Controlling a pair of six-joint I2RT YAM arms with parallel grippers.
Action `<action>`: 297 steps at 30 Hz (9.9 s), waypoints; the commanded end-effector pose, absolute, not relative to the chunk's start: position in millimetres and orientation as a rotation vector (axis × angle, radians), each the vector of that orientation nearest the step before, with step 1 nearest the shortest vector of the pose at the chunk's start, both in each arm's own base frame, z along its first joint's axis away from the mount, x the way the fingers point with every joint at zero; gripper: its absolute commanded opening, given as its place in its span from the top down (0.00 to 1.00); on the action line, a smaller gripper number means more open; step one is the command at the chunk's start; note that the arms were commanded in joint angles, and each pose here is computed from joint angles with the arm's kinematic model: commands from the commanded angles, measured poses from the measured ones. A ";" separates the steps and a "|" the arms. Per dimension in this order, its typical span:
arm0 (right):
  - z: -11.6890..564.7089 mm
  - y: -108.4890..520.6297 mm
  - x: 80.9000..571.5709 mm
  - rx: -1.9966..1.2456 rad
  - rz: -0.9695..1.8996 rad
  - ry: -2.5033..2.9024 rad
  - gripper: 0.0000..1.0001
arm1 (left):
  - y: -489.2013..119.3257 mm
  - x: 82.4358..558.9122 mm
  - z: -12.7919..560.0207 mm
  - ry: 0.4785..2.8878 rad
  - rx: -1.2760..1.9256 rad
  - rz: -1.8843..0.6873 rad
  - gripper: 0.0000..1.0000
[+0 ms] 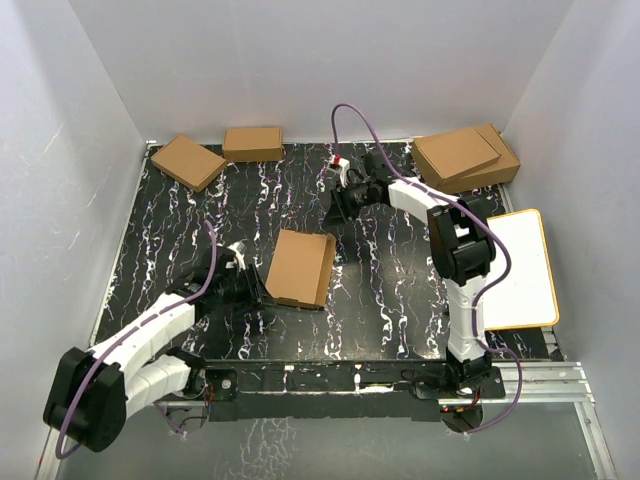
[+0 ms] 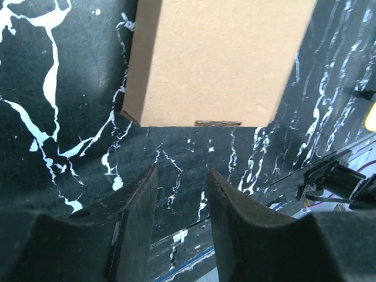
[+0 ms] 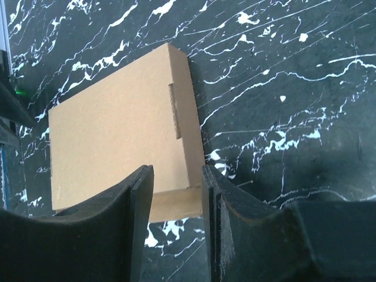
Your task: Fold the paper box
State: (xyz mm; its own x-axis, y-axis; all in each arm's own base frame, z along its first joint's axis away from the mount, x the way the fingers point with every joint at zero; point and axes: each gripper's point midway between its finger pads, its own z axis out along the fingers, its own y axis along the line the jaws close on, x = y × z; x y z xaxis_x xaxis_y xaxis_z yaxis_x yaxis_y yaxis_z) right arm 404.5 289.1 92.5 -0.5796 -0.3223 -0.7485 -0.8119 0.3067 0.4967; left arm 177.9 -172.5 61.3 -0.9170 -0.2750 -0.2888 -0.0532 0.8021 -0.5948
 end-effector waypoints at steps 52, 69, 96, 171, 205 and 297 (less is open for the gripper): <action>78.2 267.4 233.9 -1.309 1.454 2.075 0.57 | -176.2 353.8 38.5 2.576 -0.078 -0.538 0.46; 123.6 266.8 195.4 -1.677 1.296 1.655 0.57 | -151.2 379.5 134.6 2.402 0.025 -0.395 0.37; 62.8 229.1 340.1 -0.953 1.044 2.149 0.73 | -197.7 247.1 99.2 2.378 -0.247 -1.051 0.59; 102.0 209.2 246.1 -1.705 0.931 1.205 0.35 | -276.6 156.8 84.2 1.471 1.160 -0.766 0.47; 91.3 215.5 249.3 -1.710 0.962 1.276 0.41 | -273.3 175.1 54.7 1.531 1.234 -0.618 0.64; 78.5 238.0 303.0 -0.839 1.450 2.105 0.35 | -277.2 180.5 40.9 1.590 1.266 -0.596 0.93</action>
